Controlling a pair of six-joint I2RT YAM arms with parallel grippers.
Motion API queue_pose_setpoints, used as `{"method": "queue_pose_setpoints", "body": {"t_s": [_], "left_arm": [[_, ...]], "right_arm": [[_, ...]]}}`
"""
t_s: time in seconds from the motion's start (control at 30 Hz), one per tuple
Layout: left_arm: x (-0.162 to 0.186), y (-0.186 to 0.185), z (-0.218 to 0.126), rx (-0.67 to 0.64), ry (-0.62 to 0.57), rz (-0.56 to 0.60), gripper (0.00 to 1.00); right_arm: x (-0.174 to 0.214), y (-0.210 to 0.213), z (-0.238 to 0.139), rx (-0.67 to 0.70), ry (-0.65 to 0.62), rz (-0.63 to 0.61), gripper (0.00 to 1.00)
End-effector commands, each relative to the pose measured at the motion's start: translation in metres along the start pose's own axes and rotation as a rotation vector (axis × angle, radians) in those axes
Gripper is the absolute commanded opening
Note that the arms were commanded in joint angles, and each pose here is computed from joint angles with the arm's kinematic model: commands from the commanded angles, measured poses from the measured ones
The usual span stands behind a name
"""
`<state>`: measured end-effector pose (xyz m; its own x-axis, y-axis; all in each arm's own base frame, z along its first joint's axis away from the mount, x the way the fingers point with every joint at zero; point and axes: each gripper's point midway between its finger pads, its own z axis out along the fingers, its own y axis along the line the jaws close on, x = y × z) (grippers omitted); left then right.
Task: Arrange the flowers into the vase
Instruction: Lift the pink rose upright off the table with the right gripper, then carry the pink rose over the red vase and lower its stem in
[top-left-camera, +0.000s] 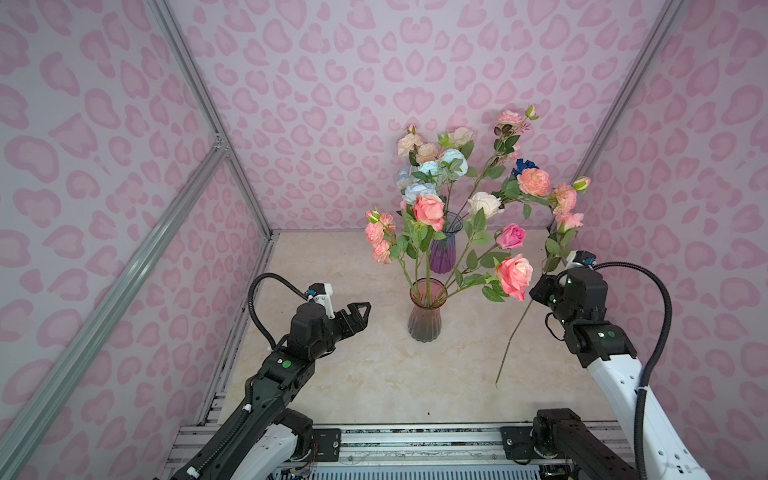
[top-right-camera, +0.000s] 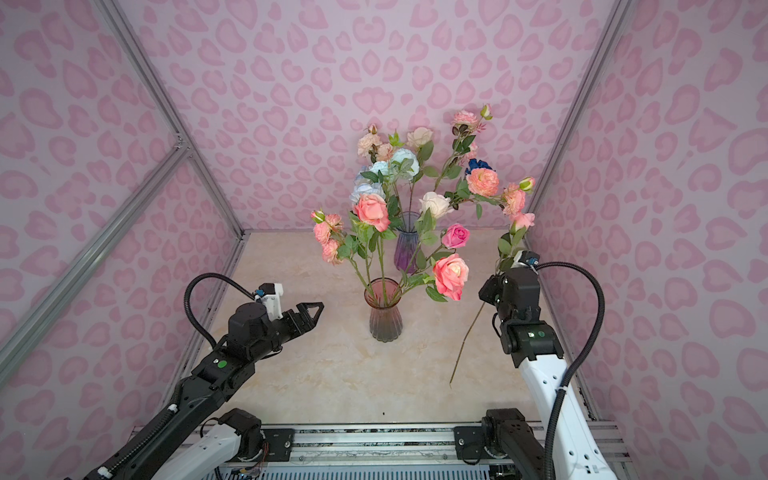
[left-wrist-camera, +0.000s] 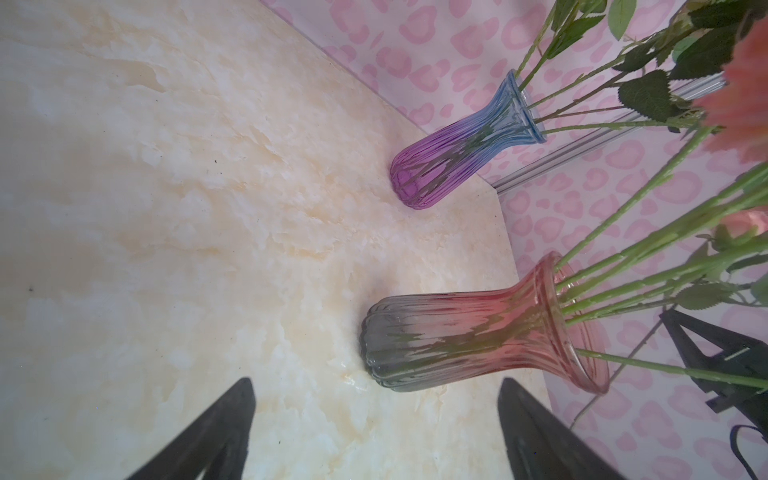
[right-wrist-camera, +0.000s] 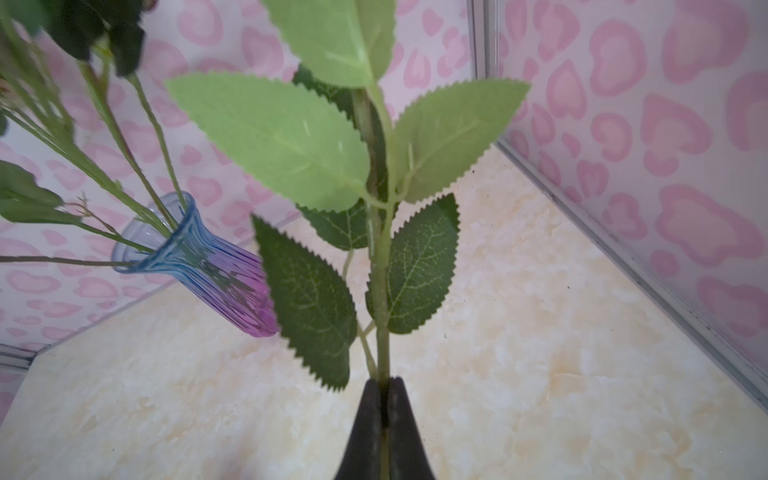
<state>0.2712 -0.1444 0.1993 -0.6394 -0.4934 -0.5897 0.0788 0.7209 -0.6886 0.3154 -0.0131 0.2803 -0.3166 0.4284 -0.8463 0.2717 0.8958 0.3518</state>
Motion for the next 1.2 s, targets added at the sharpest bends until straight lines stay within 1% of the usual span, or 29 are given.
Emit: {"method": "queue_pose_setpoints", "body": {"t_s": [0.0,0.17,0.23,0.4,0.57,0.73,1.03,1.17], "left_arm": [[-0.003,-0.002,-0.003,0.01,-0.013,-0.021,0.92],[-0.006,-0.002,-0.005,0.004,-0.027,-0.026,0.92],[-0.007,-0.003,-0.004,0.004,-0.027,-0.031,0.92],[-0.008,-0.006,-0.005,0.01,-0.029,-0.034,0.92],[-0.009,-0.006,-0.007,0.007,-0.035,-0.025,0.92],[-0.009,-0.007,-0.005,0.007,-0.027,-0.023,0.92],[-0.008,-0.005,-0.005,0.004,-0.027,-0.021,0.92],[-0.008,-0.004,-0.003,0.002,-0.025,-0.027,0.92]], "right_arm": [[-0.026,0.008,-0.022,-0.027,-0.086,0.024,0.0],[-0.069,0.045,-0.064,-0.166,-0.178,0.029,0.01],[-0.085,0.064,-0.082,-0.242,-0.209,0.033,0.01],[-0.106,0.096,-0.117,-0.371,-0.252,0.042,0.0],[-0.115,0.125,-0.144,-0.521,-0.258,0.047,0.0],[-0.111,0.158,-0.152,-0.645,-0.194,0.033,0.0],[-0.112,0.2,-0.207,-0.879,-0.235,-0.014,0.0],[-0.109,0.211,-0.222,-0.94,-0.248,-0.041,0.0]]}}
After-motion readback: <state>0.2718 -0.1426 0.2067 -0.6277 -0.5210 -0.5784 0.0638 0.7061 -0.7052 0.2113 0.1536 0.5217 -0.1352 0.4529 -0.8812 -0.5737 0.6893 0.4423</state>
